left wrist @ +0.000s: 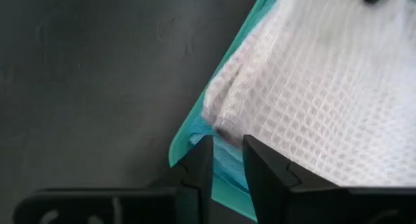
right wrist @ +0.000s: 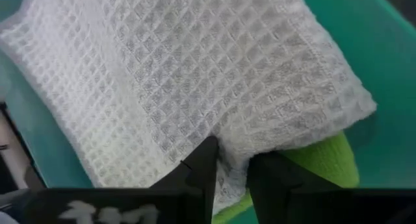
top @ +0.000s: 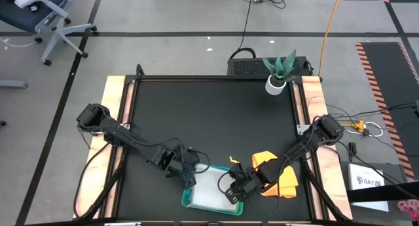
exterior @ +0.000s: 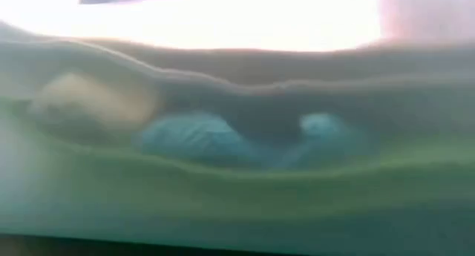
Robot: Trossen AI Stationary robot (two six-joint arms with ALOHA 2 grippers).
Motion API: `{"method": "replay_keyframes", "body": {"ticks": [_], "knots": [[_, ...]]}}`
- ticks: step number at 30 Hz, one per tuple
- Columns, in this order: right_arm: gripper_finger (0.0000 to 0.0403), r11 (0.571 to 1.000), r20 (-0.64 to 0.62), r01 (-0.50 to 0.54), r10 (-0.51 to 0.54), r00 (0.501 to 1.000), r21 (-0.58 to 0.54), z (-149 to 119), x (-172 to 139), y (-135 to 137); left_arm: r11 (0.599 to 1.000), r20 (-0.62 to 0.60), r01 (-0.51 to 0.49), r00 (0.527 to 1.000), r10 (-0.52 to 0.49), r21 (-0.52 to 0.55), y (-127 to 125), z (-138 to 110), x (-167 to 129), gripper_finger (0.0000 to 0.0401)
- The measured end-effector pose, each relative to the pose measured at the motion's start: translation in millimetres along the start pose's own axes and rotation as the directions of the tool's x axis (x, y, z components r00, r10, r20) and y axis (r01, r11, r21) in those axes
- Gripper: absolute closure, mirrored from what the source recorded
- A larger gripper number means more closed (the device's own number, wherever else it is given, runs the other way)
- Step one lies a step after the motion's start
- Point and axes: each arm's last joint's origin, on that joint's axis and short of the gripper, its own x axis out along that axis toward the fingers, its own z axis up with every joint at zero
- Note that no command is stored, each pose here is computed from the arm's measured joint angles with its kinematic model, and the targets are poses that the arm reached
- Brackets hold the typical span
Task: Fold microfiber towels
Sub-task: Put the folded gray microfiber cloth into the green transparent bin
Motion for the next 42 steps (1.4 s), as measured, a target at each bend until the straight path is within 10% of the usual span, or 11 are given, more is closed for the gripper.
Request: {"method": "replay_keyframes", "body": {"ticks": [25, 42], "knots": [[0.033, 0.999, -0.003, -0.012, 0.012, 1.0, 0.044, 34.7, -75.0, -14.5, 0.999, 0.012, -0.015, 1.0, 0.015, 0.033, 9.3, 10.5, 7.6, 0.0247], [0.0336, 0.999, -0.02, 0.029, -0.03, 0.999, -0.016, 33.5, -15.6, -9.9, 0.998, 0.043, 0.028, 0.999, -0.03, 0.058, -4.5, 6.4, 32.1, 0.0247]]}}
